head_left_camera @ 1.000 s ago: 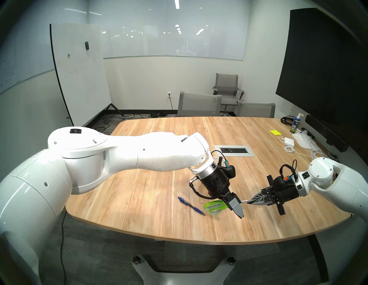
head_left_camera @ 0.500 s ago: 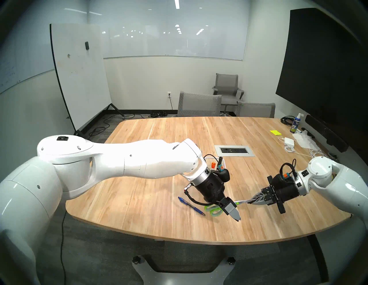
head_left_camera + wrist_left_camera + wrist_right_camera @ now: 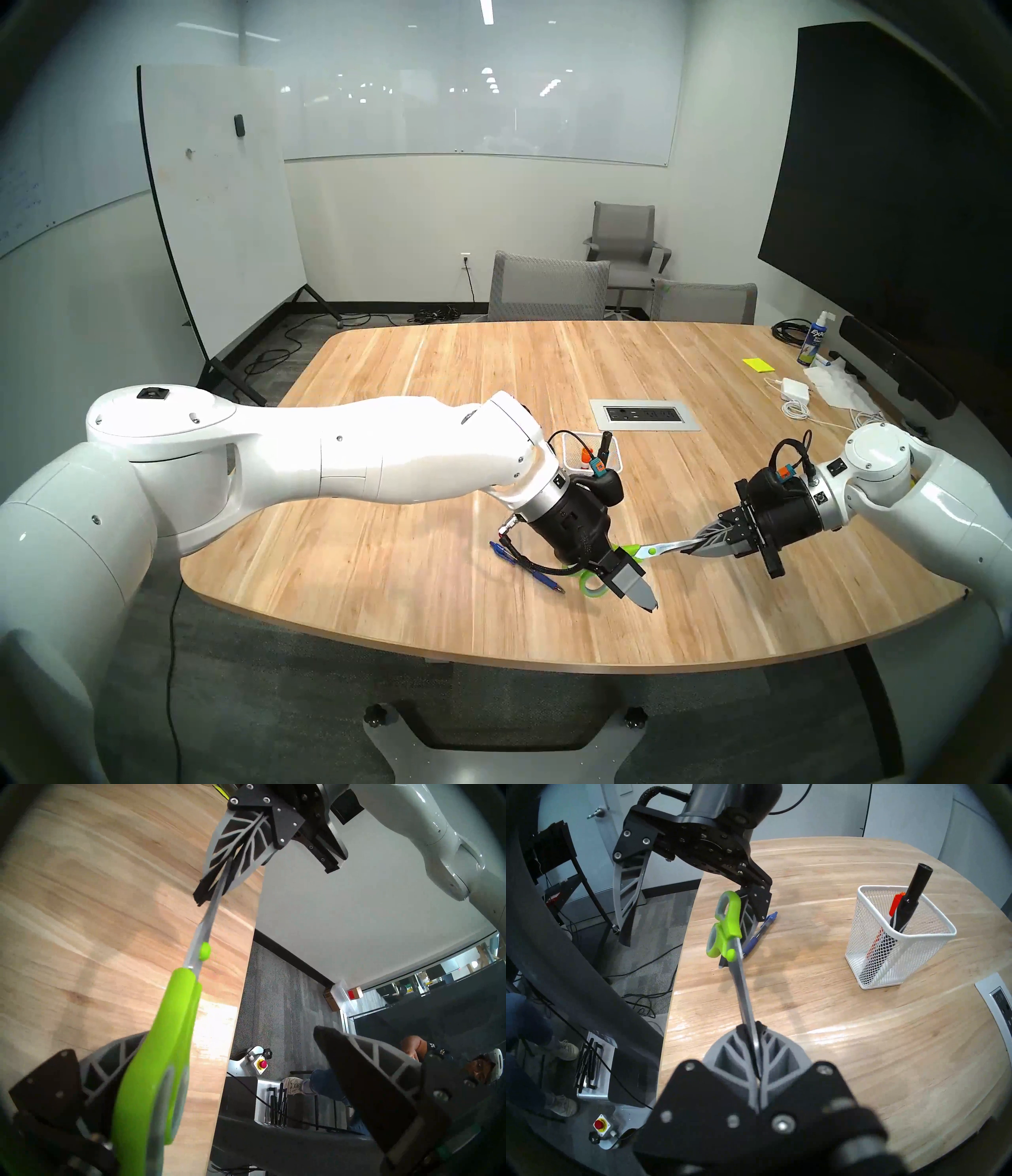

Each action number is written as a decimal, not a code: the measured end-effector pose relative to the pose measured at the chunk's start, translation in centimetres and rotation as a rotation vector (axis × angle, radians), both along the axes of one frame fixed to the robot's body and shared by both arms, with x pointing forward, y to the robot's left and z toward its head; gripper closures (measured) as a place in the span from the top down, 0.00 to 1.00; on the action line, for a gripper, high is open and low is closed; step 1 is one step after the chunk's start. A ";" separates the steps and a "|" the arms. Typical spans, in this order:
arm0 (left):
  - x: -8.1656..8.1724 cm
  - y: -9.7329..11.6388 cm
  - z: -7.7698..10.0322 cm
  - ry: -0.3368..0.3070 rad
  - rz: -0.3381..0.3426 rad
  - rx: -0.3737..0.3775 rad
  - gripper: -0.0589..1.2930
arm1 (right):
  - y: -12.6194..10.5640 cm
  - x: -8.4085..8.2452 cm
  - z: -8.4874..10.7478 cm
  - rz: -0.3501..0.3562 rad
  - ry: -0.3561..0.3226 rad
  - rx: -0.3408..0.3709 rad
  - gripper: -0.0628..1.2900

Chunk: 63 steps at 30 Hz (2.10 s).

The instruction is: Place the pen, the marker, and the scissors into the pen holder

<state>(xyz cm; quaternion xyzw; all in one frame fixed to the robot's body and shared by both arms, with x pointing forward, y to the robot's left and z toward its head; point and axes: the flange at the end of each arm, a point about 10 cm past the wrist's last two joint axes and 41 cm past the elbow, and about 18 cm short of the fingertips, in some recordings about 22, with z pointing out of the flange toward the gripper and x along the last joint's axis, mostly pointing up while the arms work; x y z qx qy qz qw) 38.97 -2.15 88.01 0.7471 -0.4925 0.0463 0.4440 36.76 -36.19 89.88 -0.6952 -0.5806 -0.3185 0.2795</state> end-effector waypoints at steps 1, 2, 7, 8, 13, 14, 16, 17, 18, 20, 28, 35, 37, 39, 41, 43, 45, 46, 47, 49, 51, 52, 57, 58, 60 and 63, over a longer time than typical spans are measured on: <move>0.0 0.0 0.0 -0.001 0.002 0.000 0.98 | 0.0 0.1 0.0 -0.003 0.000 0.001 0.03; 0.0 0.1 0.0 -0.004 0.005 -0.001 0.98 | 0.0 0.2 0.0 -0.006 0.001 0.002 0.03; -0.1 0.3 0.0 -0.014 0.015 -0.003 0.98 | -0.2 0.5 0.0 -0.022 -0.001 0.004 0.03; -0.1 0.4 0.0 -0.016 0.017 -0.003 0.98 | -0.3 0.6 0.1 -0.026 -0.001 0.005 0.03; -0.3 0.7 0.2 -0.029 0.029 -0.007 0.98 | -0.5 1.1 0.2 -0.039 -0.005 0.007 0.03; -0.3 0.8 0.2 -0.030 0.030 -0.008 0.98 | -0.6 1.1 0.2 -0.040 -0.006 0.007 0.03; -0.4 0.9 0.3 -0.033 0.033 -0.010 0.98 | -0.7 1.2 0.3 -0.041 -0.006 0.007 0.03; -0.4 1.0 0.4 -0.036 0.035 -0.011 0.98 | -0.7 1.3 0.3 -0.041 -0.006 0.007 0.03; -0.5 1.1 0.5 -0.037 0.036 -0.011 0.98 | -0.7 1.3 0.3 -0.040 -0.006 0.006 0.03; -0.6 1.2 0.6 -0.041 0.039 -0.013 0.98 | -0.8 1.4 0.4 -0.039 -0.006 0.005 0.03; -0.9 1.9 1.2 -0.049 0.048 -0.012 0.98 | -1.1 1.5 0.5 -0.024 -0.017 -0.011 0.03; -0.8 2.6 1.4 -0.054 0.061 -0.002 0.79 | -0.8 1.4 0.6 -0.004 -0.020 -0.015 0.03; -0.8 2.7 1.4 -0.054 0.063 -0.001 0.35 | -0.7 1.3 0.7 0.000 -0.021 -0.014 0.03; -0.8 2.8 1.5 -0.055 0.064 -0.002 0.20 | -0.7 1.3 0.7 0.001 -0.022 -0.014 0.03; -0.8 2.9 1.5 -0.057 0.065 -0.005 0.19 | -0.6 1.3 0.7 0.003 -0.022 -0.013 0.03; -0.8 2.9 1.5 -0.060 0.066 -0.007 0.19 | -0.6 1.3 0.8 0.012 -0.016 -0.012 0.03; -0.9 2.9 1.5 -0.061 0.065 -0.008 0.19 | -0.7 1.2 0.9 0.017 -0.010 -0.012 0.03; -0.9 2.9 1.5 -0.062 0.063 -0.009 0.19 | -0.7 1.2 0.9 0.021 -0.006 -0.012 0.04; -1.0 2.9 1.5 -0.062 0.062 -0.009 0.18 | -0.7 1.1 0.9 0.023 -0.004 -0.012 0.09; -1.2 2.8 1.6 -0.061 0.055 -0.011 0.18 | -0.8 1.1 1.0 0.025 -0.002 -0.013 0.19; -1.4 2.7 1.7 -0.060 0.048 -0.012 0.18 | -0.9 1.1 1.0 0.027 -0.004 -0.014 0.45; -1.4 2.7 1.8 -0.060 0.046 -0.012 0.18 | -0.9 1.1 1.0 0.028 -0.006 -0.015 0.63; -1.6 2.9 2.1 -0.051 0.028 0.003 0.17 | -1.0 1.0 1.2 0.035 -0.015 -0.017 0.95; -1.6 3.0 2.2 -0.045 0.021 0.011 0.17 | -1.0 1.0 1.2 0.038 -0.017 -0.017 0.95; -1.6 3.1 2.2 -0.042 0.013 0.019 0.17 | -1.0 0.9 1.3 0.040 -0.017 -0.017 0.95; -1.6 3.4 2.2 -0.039 -0.005 0.045 0.17 | -1.1 0.8 1.3 0.049 -0.012 -0.016 0.95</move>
